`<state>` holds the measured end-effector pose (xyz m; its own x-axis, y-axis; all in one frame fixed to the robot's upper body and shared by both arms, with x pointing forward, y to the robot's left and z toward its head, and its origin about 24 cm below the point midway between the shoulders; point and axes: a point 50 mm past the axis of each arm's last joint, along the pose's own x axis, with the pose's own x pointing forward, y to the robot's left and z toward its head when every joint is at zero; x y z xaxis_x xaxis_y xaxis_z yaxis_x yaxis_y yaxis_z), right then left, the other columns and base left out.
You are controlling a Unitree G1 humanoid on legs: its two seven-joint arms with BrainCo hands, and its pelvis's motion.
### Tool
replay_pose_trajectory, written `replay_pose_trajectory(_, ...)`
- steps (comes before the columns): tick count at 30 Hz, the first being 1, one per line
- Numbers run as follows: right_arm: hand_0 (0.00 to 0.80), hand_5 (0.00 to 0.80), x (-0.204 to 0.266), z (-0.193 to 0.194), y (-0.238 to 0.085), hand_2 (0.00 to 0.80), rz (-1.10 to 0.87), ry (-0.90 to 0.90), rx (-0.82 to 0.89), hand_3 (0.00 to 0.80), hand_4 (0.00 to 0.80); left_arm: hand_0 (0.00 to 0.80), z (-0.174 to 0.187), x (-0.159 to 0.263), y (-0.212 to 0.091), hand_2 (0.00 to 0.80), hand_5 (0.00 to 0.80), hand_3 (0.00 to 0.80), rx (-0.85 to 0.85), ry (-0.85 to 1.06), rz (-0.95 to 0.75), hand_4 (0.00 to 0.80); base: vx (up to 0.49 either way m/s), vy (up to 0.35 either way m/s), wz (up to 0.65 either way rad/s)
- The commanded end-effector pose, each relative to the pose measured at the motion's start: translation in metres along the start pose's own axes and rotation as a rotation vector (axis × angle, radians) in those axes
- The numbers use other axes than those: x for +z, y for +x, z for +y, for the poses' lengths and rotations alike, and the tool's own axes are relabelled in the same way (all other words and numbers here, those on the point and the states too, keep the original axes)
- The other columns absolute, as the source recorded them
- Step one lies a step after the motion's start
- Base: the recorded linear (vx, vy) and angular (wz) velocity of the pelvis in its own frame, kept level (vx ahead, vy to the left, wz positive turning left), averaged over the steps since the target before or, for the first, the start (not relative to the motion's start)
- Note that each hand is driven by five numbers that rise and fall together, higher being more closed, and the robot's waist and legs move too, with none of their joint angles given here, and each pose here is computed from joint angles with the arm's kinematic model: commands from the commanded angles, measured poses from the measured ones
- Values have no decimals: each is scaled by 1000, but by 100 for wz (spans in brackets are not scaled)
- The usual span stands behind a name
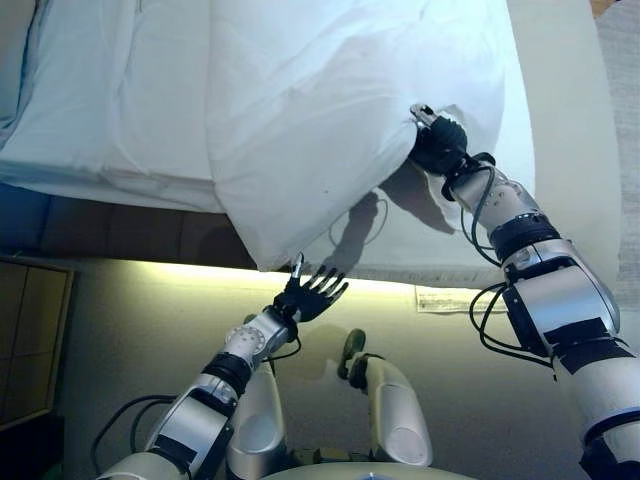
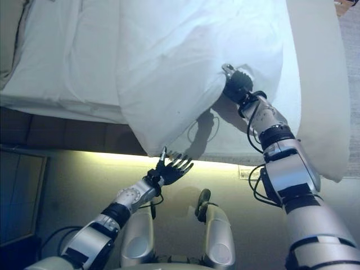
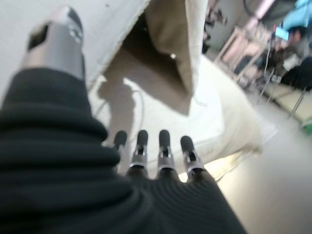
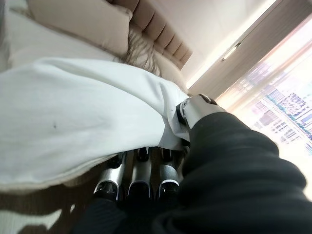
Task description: Make the bed neatly
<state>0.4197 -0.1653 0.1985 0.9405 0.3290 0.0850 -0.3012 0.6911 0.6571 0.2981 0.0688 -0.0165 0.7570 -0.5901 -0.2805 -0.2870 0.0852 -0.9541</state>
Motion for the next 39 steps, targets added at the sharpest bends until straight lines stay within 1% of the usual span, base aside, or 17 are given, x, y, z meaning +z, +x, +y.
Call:
replay_pose_trajectory(1,800,800,24,67,8,800,-145,31,311,800,800,0,-23,-20,18,0,0,0,-70,-98,56,0,2,-53,-3)
replay_pose_trajectory(6,800,800,4,86,6,800,-112,57,384,800,800,0,-47,-19,29,0,0,0,-181,-126,-14,0,-3,-40,-4)
replay_pose_trajectory(12,800,800,-8,95,-8,800,-110,88,459,800,800,0,-92,0,34,0,0,0,-399,-114,-149,0,-18,-52,-9)
replay_pose_trajectory(13,800,800,-10,94,-11,800,-106,83,465,800,800,0,-104,6,32,0,0,0,-475,-110,-199,0,-2,-36,-4)
replay_pose_trajectory(14,800,800,-12,93,-13,800,-101,81,469,800,800,0,-111,10,31,0,0,0,-515,-109,-226,0,-2,-31,-8)
replay_pose_trajectory(19,800,800,-21,84,-22,800,-84,77,468,800,800,0,-145,34,19,0,0,0,-686,-94,-387,0,3,-7,-2)
replay_pose_trajectory(22,800,800,-23,76,-25,800,-82,79,456,800,800,0,-155,44,12,0,0,0,-739,-90,-456,0,0,0,0)
replay_pose_trajectory(23,800,800,-24,70,-27,800,-81,81,446,800,800,0,-163,53,5,0,0,0,-787,-85,-510,0,0,0,0)
replay_pose_trajectory(27,800,800,-22,59,-30,800,-85,75,421,800,800,0,-178,71,-10,0,0,0,-874,-84,-622,0,5,3,8)
replay_pose_trajectory(31,800,800,-19,50,-33,800,-99,80,397,800,800,0,-187,85,-24,0,0,0,-926,-94,-722,0,-15,-11,10)
replay_pose_trajectory(36,800,800,-22,39,-37,800,-104,97,372,800,800,0,-186,99,-39,0,0,0,-941,-112,-837,0,-20,-6,13)
replay_pose_trajectory(39,800,800,-26,32,-40,800,-87,93,360,800,800,0,-184,110,-48,0,0,0,-942,-107,-879,0,-11,6,12)
